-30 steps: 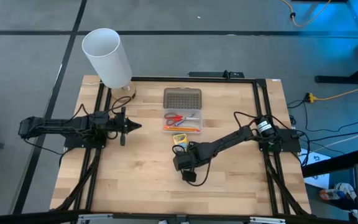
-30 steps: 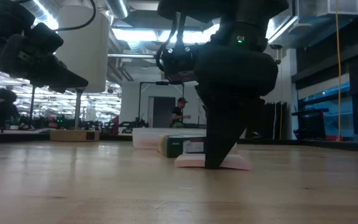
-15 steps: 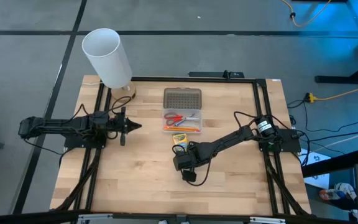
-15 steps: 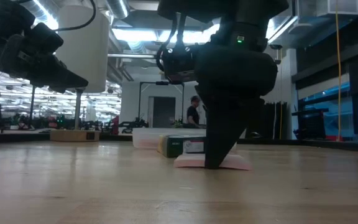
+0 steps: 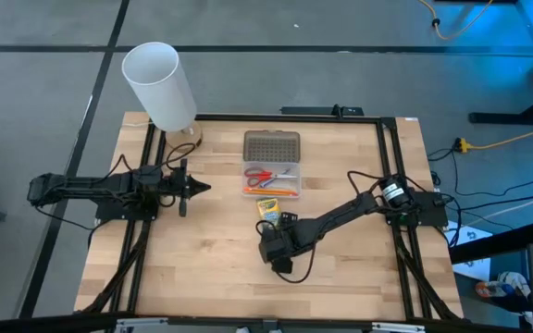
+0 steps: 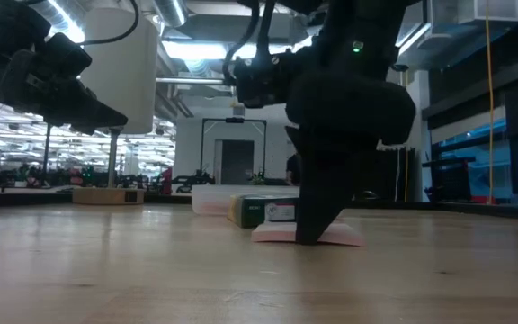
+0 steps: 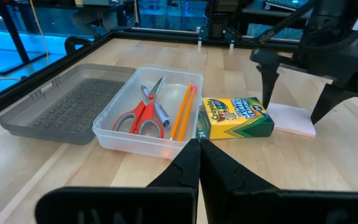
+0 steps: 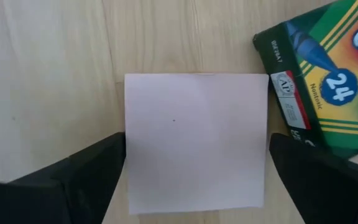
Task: Pack school essentials
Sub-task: Put the light pink sticky note into the gray supply box
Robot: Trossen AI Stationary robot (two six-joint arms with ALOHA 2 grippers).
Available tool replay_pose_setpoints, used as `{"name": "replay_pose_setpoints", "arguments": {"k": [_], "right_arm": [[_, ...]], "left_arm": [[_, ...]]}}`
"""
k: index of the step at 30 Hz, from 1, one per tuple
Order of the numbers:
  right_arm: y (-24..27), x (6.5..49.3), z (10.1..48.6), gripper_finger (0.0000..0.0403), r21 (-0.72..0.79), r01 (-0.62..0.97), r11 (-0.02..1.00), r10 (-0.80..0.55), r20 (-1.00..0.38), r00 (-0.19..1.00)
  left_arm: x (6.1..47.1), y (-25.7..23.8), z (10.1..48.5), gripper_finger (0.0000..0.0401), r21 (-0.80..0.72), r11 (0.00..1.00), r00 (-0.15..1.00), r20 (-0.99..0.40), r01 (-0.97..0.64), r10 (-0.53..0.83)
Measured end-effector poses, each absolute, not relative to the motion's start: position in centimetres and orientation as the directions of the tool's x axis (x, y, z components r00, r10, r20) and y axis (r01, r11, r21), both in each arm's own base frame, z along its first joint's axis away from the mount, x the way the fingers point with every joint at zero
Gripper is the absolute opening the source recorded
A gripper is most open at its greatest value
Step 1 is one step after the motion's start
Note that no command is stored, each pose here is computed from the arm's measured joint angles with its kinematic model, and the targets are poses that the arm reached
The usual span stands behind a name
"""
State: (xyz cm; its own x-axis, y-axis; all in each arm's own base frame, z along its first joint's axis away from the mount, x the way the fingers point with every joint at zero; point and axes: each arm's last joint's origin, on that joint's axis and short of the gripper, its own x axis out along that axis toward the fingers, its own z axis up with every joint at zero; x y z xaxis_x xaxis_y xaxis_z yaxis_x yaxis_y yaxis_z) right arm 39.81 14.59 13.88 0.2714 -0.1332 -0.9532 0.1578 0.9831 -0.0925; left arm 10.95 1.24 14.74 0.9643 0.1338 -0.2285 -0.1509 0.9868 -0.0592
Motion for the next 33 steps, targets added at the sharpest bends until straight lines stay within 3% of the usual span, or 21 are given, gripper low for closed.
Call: {"name": "replay_pose_setpoints", "arguments": {"k": [23, 33], "right_arm": [[15.5, 39.5, 13.9, 0.0398, -0.032, 0.102, 0.994, -0.057, -0.966, 0.251], [13.5, 40.2, 14.1, 0.0398, 0.026, 0.127, 0.992, -0.004, -0.973, 0.229]], "left_arm": [[10.9, 1.2, 14.7, 0.0000, -0.059, 0.987, 0.964, -0.228, -0.151, 0.134], [10.9, 1.2, 14.7, 0.0000, -0.059, 0.987, 0.964, -0.228, -0.151, 0.134]]}}
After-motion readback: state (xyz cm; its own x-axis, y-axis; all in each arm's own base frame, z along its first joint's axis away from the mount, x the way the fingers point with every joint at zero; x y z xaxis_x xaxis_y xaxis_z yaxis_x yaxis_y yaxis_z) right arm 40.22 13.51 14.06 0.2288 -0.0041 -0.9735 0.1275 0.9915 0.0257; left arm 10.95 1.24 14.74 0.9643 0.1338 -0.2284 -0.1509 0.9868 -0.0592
